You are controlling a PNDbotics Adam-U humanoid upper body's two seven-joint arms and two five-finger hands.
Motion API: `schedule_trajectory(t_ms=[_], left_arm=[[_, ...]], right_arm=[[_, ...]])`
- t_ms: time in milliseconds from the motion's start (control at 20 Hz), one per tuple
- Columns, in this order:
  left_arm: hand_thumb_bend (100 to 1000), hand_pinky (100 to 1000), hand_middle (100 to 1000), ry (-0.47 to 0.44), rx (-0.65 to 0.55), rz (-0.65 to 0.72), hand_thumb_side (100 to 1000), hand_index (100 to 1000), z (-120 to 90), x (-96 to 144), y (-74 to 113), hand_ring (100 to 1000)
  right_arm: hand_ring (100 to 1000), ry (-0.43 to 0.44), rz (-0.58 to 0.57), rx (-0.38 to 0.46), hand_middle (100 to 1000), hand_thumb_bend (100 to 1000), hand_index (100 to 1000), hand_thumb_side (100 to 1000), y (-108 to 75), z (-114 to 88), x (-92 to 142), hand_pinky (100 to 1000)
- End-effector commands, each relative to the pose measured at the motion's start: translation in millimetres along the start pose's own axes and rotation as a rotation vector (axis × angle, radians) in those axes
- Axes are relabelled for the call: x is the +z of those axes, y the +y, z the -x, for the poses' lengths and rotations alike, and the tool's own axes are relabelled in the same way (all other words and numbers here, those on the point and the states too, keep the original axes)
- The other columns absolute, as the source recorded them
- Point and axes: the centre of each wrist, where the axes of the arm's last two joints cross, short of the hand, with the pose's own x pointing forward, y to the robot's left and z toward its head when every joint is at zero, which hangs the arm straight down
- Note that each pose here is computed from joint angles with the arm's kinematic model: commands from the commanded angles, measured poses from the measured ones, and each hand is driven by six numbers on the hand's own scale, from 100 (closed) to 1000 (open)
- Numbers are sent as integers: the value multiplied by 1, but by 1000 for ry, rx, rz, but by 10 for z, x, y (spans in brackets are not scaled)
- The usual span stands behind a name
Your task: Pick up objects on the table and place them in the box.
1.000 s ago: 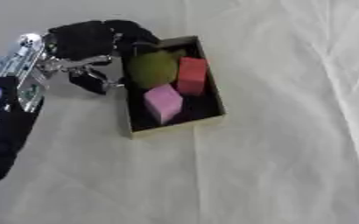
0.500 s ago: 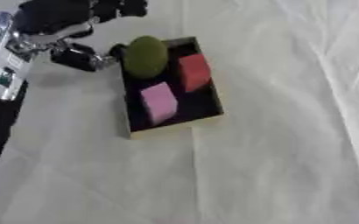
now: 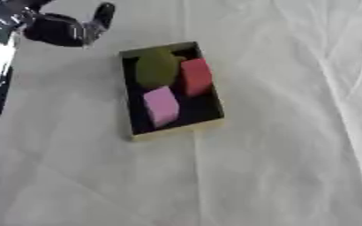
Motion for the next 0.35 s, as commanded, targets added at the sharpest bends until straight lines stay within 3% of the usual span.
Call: schedule_trajectory(t_ms=[50,300,350], left_arm=[[100,900,843,-54,88,-149,672,911,-237,76,392,862],[100,882,839,-60,221,-402,672,911,-534,454,665,848],[100,879,836,-57,237,-440,631,910,-574,536,695,844]], right_arm=[[824,-37,4,17,759,100,810,525,-53,-97,-79,894],[825,-64,23,9,760,100,812,527,-40,-150,-94,893],[825,-69,29,8,766,100,811,528,-39,-161,-93,892]])
